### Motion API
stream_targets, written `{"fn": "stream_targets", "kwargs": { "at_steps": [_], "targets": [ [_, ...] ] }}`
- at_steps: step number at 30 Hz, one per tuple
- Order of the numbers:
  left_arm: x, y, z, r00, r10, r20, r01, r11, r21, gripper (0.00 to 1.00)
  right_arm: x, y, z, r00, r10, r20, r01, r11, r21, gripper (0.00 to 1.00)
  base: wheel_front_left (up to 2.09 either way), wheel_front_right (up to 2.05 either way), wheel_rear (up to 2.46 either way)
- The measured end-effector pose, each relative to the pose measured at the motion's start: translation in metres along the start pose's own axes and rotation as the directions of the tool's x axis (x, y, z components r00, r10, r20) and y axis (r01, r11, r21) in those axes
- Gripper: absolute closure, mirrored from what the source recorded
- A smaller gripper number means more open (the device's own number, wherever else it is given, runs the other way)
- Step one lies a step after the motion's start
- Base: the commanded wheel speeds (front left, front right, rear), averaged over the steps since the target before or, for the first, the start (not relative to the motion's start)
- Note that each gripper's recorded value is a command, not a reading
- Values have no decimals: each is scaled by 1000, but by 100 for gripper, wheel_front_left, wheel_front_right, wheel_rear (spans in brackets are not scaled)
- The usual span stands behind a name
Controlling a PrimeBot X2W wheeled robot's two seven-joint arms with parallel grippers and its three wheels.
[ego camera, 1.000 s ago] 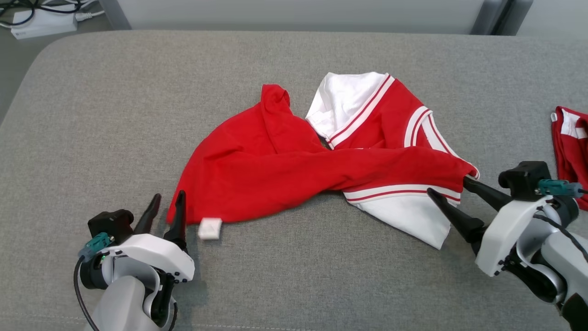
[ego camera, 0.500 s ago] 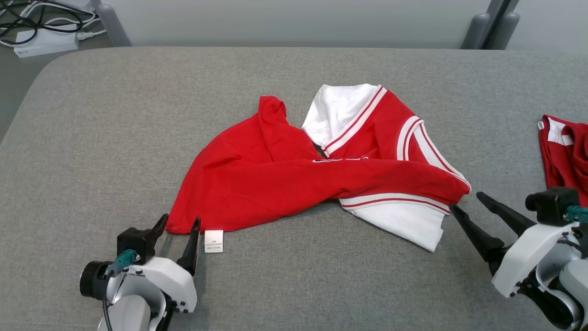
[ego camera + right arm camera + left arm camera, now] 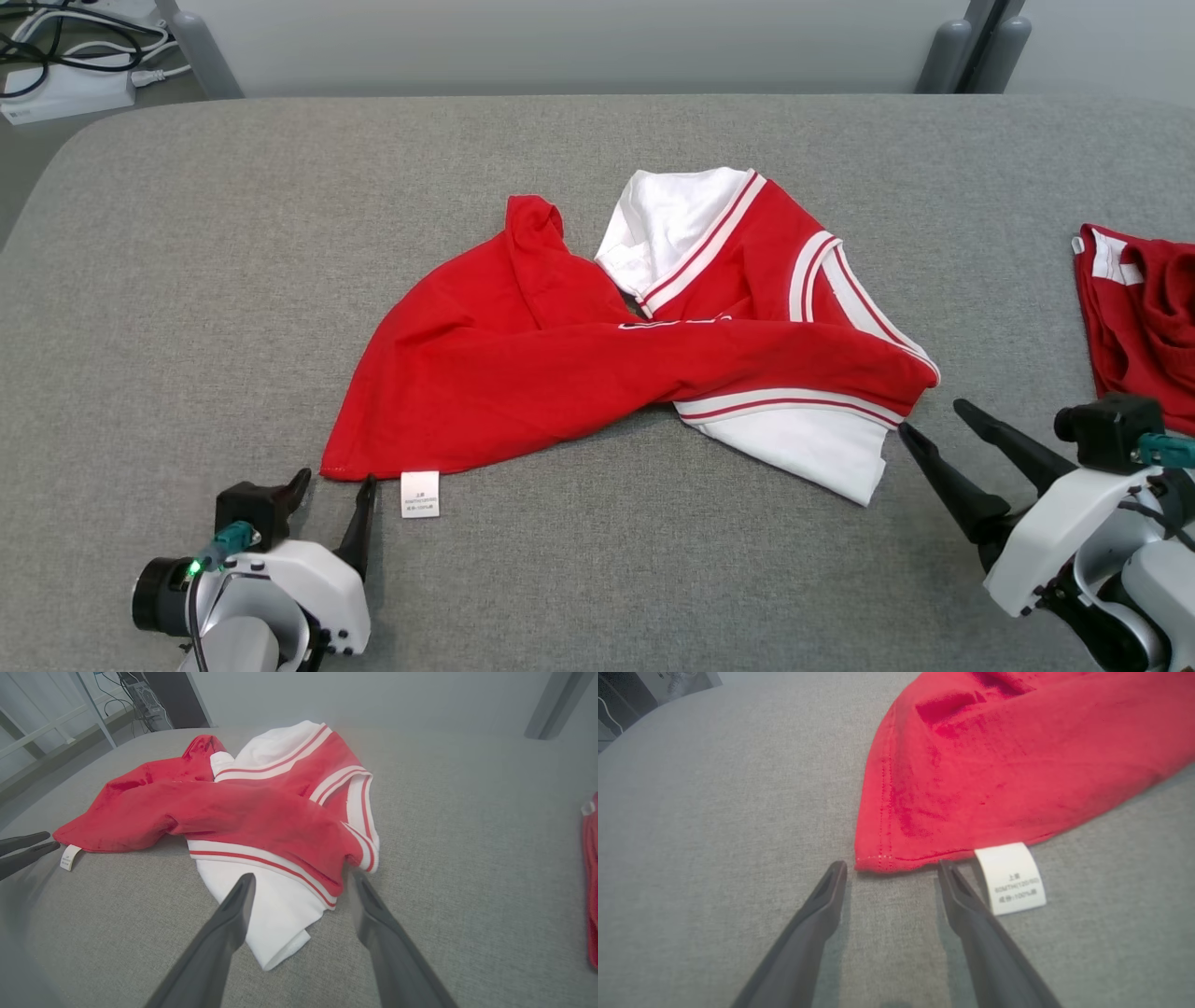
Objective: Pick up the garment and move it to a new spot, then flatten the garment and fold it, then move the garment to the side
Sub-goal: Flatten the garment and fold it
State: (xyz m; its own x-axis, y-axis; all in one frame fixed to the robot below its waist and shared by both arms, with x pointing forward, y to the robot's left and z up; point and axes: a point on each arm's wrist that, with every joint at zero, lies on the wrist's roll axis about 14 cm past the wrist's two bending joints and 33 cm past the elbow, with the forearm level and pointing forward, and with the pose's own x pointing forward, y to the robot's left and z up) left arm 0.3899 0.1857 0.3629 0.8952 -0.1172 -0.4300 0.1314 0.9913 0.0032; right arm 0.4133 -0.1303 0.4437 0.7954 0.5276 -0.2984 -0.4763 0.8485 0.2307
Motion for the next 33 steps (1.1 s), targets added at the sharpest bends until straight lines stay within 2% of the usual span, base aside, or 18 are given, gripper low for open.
{"fn": "stream_targets", "kwargs": {
  "at_steps": [4, 11, 19, 27, 29, 31, 32, 33],
  "targets": [
    [4, -2, 8, 998, 45, 33, -38, 980, -197, 0, 1, 7, -5, 1000, 10, -9, -10, 1000, 13, 0, 0, 0, 0],
    [2, 0, 4, 1000, 17, 17, -15, 995, -102, 0, 4, 6, -3, 1000, 11, -7, -11, 1000, -2, 0, 0, 0, 0],
    [13, -2, 4, 999, 32, -2, -32, 982, -187, 0, 8, 12, -7, 999, 28, -20, -27, 1000, 4, 0, 0, 0, 0],
    [21, -5, 4, 999, 31, -21, -35, 973, -230, 2, 7, 10, -10, 999, 19, -26, -18, 1000, 13, 0, 0, 0, 0],
    [21, -6, 3, 999, 28, -25, -33, 972, -232, 15, 7, 10, -10, 1000, 18, -26, -18, 1000, 12, 0, 0, 0, 0],
    [21, -6, 1, 999, 27, -29, -33, 971, -235, 66, 7, 10, -10, 999, 19, -26, -18, 1000, 11, 0, 0, 0, 0],
    [21, -7, 1, 999, 27, -30, -33, 971, -239, 100, 7, 10, -10, 999, 19, -26, -19, 1000, 12, 0, 0, 0, 0],
    [21, -7, 1, 999, 24, -30, -31, 971, -238, 100, 8, 10, -10, 999, 20, -27, -20, 1000, 12, 0, 0, 0, 0]
  ]
}}
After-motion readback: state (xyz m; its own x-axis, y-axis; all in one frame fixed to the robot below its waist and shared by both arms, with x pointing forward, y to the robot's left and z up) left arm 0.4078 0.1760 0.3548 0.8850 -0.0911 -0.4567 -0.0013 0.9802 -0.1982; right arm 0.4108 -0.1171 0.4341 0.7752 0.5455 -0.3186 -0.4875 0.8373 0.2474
